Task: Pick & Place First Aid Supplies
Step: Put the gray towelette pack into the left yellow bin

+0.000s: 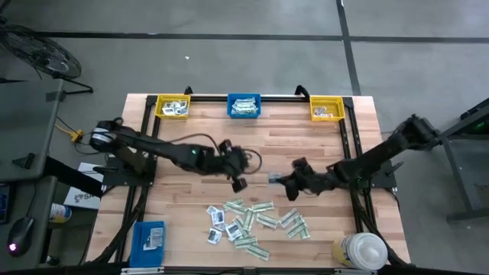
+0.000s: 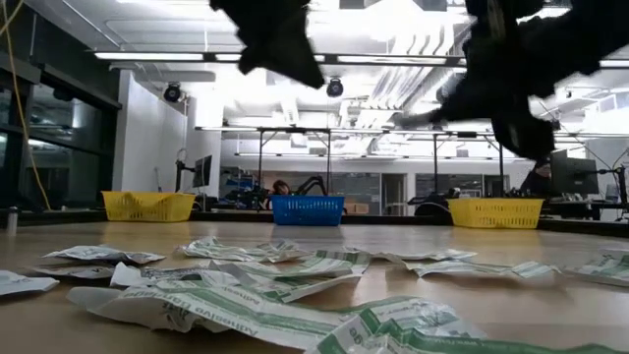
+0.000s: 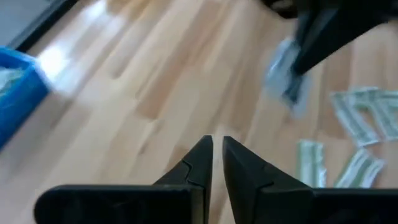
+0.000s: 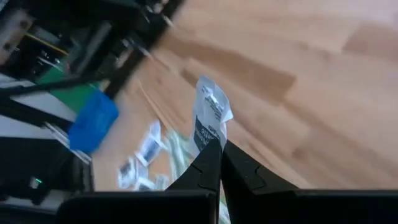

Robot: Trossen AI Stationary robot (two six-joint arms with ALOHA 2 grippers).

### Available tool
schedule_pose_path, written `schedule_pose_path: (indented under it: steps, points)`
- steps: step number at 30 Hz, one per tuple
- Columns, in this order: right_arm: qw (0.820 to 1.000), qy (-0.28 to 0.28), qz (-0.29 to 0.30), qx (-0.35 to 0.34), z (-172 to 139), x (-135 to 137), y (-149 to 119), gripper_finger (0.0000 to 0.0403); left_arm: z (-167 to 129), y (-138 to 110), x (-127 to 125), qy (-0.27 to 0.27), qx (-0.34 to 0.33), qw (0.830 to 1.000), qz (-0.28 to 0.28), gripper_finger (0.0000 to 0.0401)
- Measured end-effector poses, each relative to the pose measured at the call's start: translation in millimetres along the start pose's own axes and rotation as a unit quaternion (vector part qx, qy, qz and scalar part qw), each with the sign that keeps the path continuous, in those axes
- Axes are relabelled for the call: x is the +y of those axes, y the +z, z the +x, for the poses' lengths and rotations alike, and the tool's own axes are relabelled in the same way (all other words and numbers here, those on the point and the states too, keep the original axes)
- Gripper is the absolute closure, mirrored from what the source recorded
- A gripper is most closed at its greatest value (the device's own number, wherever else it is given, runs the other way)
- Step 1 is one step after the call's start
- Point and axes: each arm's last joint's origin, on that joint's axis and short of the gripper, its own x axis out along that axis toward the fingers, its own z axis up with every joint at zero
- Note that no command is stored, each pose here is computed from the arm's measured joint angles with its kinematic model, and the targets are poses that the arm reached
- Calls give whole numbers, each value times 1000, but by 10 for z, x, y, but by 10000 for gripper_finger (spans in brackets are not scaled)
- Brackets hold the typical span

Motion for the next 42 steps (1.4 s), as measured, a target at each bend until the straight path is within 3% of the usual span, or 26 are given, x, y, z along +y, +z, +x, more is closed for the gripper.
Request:
schedule_pose_path:
  steps: [4, 8, 13, 17, 22, 29, 37, 42]
  points:
    - [999, 14, -23, -32, -115, 62, 215, 403, -124, 88, 286, -3, -18, 999, -30, 350]
    - [996, 7, -65, -55, -183, 172, 452, 403, -224, 133, 582, -31, -49, 996, -69, 307]
    - [989, -12, -132, -72, -202, 360, 812, 403, -214, 150, 877, -118, -107, 981, -109, 243]
    - [978, -27, -186, -94, -202, 484, 1121, 403, -133, 170, 1062, -178, -146, 964, -135, 216]
    - [966, -37, -228, -118, -235, 601, 1507, 403, -136, 285, 1270, -252, -203, 936, -137, 210]
    - [960, -51, -245, -127, -276, 655, 1844, 403, -184, 397, 1583, -272, -255, 918, -136, 210]
    - [959, -49, -248, -131, -285, 625, 1951, 403, -250, 452, 1705, -318, -279, 900, -105, 210]
    - [955, -16, -261, -141, -183, 667, 1982, 403, -261, 457, 1688, -330, -283, 897, -84, 210]
